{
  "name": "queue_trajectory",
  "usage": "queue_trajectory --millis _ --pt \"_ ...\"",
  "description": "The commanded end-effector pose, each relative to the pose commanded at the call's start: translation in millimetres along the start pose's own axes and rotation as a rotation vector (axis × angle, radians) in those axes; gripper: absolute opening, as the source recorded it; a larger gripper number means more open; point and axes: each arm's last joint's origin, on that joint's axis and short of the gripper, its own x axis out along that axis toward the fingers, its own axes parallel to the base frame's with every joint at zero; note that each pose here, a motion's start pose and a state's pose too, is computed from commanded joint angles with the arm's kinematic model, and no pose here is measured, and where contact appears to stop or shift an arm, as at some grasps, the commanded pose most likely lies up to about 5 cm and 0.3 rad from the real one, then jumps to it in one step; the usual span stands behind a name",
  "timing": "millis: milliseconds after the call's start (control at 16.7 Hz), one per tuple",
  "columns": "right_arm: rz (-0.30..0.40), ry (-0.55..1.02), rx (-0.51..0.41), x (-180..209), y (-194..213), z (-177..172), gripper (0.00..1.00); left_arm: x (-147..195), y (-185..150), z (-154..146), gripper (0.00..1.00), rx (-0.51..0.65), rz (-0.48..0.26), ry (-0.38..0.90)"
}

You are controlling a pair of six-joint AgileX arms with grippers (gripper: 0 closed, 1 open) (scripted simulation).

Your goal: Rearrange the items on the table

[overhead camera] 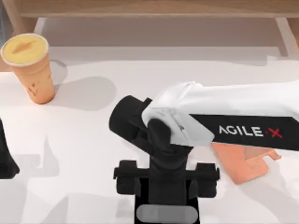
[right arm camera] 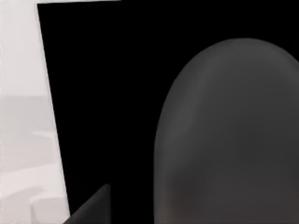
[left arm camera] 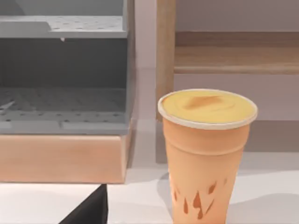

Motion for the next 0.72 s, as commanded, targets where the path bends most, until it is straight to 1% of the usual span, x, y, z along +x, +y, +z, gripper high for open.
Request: queue_trajectory --millis 60,180,240,360,480,540,600,720 --pt "-0.031 0.018 0.032 -7 -1 -6 1.00 0 0 0 1.00 0.000 0.000 0.000" --pt "-0.121 0.068 0.145 -29 0 -27 1.00 0 0 0 1.00 0.000 0.000 0.000" --pt "-0.175 0.096 0.225 -43 3 -41 1.00 0 0 0 1.00 0.000 0.000 0.000" --pt "-0.292 0.150 0.432 -73 16 -73 1.00 0 0 0 1.00 0.000 0.000 0.000" --pt "-0.407 0.192 0.698 -103 43 -107 1.00 0 0 0 1.00 0.000 0.000 0.000" --pt "-0.460 0.206 0.853 -117 62 -124 1.00 0 0 0 1.00 0.000 0.000 0.000" --pt "-0.509 0.216 1.023 -128 85 -141 1.00 0 0 0 1.00 0.000 0.000 0.000" --pt "-0.586 0.221 1.404 -144 145 -171 1.00 0 0 0 1.00 0.000 0.000 0.000"
